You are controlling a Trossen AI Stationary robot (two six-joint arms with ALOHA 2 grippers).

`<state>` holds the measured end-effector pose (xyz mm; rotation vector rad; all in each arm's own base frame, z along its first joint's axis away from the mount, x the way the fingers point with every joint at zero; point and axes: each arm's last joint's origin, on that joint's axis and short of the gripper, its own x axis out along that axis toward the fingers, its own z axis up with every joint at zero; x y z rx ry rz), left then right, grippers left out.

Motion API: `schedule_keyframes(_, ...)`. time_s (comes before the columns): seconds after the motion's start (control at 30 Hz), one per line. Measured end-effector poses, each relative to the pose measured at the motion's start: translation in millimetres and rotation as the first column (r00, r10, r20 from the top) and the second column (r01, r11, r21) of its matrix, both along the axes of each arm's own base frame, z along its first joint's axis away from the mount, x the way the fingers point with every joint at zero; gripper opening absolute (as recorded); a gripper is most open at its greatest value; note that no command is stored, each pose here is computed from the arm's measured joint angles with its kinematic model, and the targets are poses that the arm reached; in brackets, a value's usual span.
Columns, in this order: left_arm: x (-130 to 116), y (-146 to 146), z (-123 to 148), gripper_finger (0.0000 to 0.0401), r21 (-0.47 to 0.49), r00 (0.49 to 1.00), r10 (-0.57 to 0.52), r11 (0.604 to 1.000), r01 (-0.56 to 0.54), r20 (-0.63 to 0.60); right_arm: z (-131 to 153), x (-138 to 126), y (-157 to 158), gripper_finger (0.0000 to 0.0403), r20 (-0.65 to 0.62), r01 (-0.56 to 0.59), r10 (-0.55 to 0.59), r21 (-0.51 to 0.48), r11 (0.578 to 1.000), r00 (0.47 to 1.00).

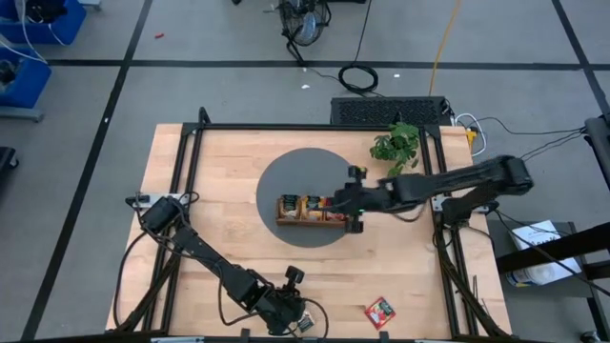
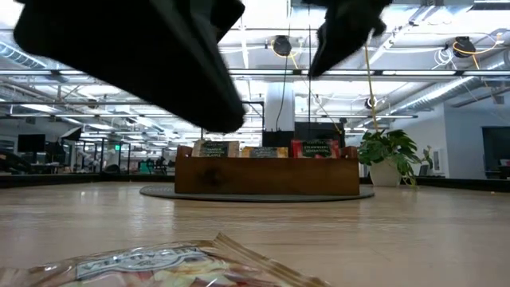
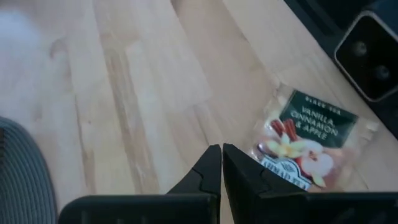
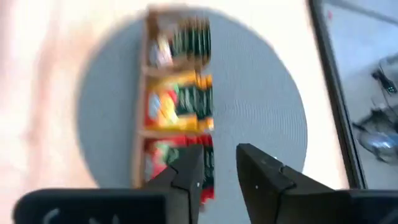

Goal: Pick & Place Tea
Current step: Put the brown tea bag into the left section of the wooden organizer

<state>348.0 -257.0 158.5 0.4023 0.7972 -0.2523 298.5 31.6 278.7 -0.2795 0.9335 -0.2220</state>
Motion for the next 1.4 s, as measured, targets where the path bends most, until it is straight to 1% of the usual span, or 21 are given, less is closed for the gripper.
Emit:
schedule_keyframes(0.07, 0.2, -0.4, 0.6, 0.0024, -0.003, 1.0, -0.001, 1.0, 0.001, 0.005, 13.3, -9.6, 6.1, 0.0073, 0.079, -0.008, 0.005, 0.035, 0.999, 0.997)
schedule_keyframes(0.13, -0.5, -0.5, 0.2, 0.0024, 0.001, 1.0, -0.002, 1.0, 0.002, -0.001, 16.9, -18.8, 15.8, 0.0052, 0.132, -0.04, 0.033, 0.051, 0.998, 0.991)
schedule_keyframes(0.23, -2.2, -1.2, -0.5, 0.0024, 0.004, 1.0, -0.001, 1.0, 0.001, -0.012, 4.6, -32.8, 39.1, 0.0012, 0.169, -0.136, 0.125, 0.056, 0.989, 0.978)
schedule_keyframes(0.27, -3.1, -2.2, -0.6, 0.0024, 0.006, 1.0, -0.004, 1.0, 0.004, -0.013, -1.2, -36.7, 48.3, 0.0006, 0.188, -0.173, 0.159, 0.06, 0.983, 0.969)
schedule_keyframes(0.37, -6.9, -7.0, -0.4, 0.0024, 0.042, 1.0, -0.028, 0.999, 0.028, 0.001, -21.9, -51.1, 75.7, 0.001, 0.237, -0.281, 0.254, 0.088, 0.956, 0.938)
schedule_keyframes(0.43, -10.0, -10.7, -0.2, 0.0023, 0.075, 0.999, -0.042, 0.996, 0.041, 0.014, -38.7, -61.5, 93.4, 0.001, 0.279, -0.366, 0.325, 0.11, 0.924, 0.904)
schedule_keyframes(0.5, -11.7, -12.9, 0.0, 0.0023, 0.084, 0.999, -0.05, 0.995, 0.048, 0.018, -57.2, -72.4, 107.3, 0.0005, 0.335, -0.444, 0.387, 0.115, 0.888, 0.859)
schedule_keyframes(0.63, -9.9, -11.1, 0.0, 0.0024, 0.051, 0.999, -0.032, 0.998, 0.031, 0.011, -87.2, -94.3, 121.3, 0.0003, 0.478, -0.601, 0.496, 0.087, 0.794, 0.725)
schedule_keyframes(0.7, -8.3, -9.1, -0.2, 0.0024, 0.033, 1.0, -0.028, 0.999, 0.028, 0.002, -99.6, -105.7, 121.5, 0.0004, 0.536, -0.642, 0.511, 0.078, 0.763, 0.672)
schedule_keyframes(0.8, -6.1, -6.3, -0.3, 0.0024, 0.025, 1.0, -0.017, 1.0, 0.017, -0.001, -112.0, -118.1, 115.5, 0.0001, 0.618, -0.651, 0.464, 0.104, 0.752, 0.635)
schedule_keyframes(0.83, -5.8, -5.8, -0.5, 0.0024, 0.024, 1.0, -0.018, 1.0, 0.018, -0.004, -115.1, -120.1, 111.8, 0.0001, 0.636, -0.643, 0.443, 0.11, 0.758, 0.632)
schedule_keyframes(0.97, -4.6, -3.9, -0.5, 0.0024, 0.022, 1.0, -0.021, 1.0, 0.021, -0.009, -119.7, -122.0, 100.8, 0.0001, 0.674, -0.571, 0.359, 0.115, 0.813, 0.645)
schedule_keyframes(1.03, -4.7, -3.9, -0.3, 0.0024, 0.022, 1.0, -0.021, 1.0, 0.021, -0.009, -121.1, -120.2, 97.4, 0.0001, 0.669, -0.551, 0.341, 0.123, 0.825, 0.66)
schedule_keyframes(1.07, -4.7, -3.9, -0.3, 0.0024, 0.022, 1.0, -0.021, 1.0, 0.021, -0.009, -122.0, -118.8, 95.4, 0.0001, 0.668, -0.531, 0.311, 0.149, 0.834, 0.676)
schedule_keyframes(1.13, -4.7, -3.9, -0.4, 0.0024, 0.024, 1.0, -0.023, 0.999, 0.023, -0.009, -122.4, -114.9, 89.6, 0.0001, 0.673, -0.441, 0.183, 0.234, 0.867, 0.717)
schedule_keyframes(1.17, -4.7, -3.9, -0.4, 0.0024, 0.024, 1.0, -0.023, 0.999, 0.024, -0.009, -120.1, -111.0, 86.8, 0.0001, 0.678, -0.396, 0.117, 0.273, 0.877, 0.726)
schedule_keyframes(1.2, -4.7, -3.9, -0.4, 0.0024, 0.024, 1.0, -0.024, 0.999, 0.024, -0.01, -115.0, -105.5, 86.1, 0.0001, 0.683, -0.376, 0.073, 0.307, 0.875, 0.727)
schedule_keyframes(1.23, -4.7, -3.9, -0.5, 0.0024, 0.024, 1.0, -0.024, 0.999, 0.024, -0.01, -108.4, -98.8, 87.3, 0.0001, 0.68, -0.378, 0.058, 0.333, 0.864, 0.731)
schedule_keyframes(1.3, -4.6, -3.4, -0.6, 0.0024, 0.027, 1.0, -0.026, 0.999, 0.026, -0.012, -91.0, -84.0, 95.1, 0.0001, 0.645, -0.414, 0.101, 0.355, 0.838, 0.758)
schedule_keyframes(1.33, -4.6, -2.9, -0.7, 0.0024, 0.033, 0.999, -0.028, 0.999, 0.029, -0.014, -81.8, -76.7, 100.6, 0.0, 0.614, -0.41, 0.122, 0.354, 0.84, 0.78)
schedule_keyframes(1.4, -5.3, -2.4, -1.3, 0.0024, 0.046, 0.999, -0.036, 0.998, 0.037, -0.023, -63.1, -61.7, 112.1, 0.0, 0.552, -0.372, 0.14, 0.333, 0.866, 0.822)
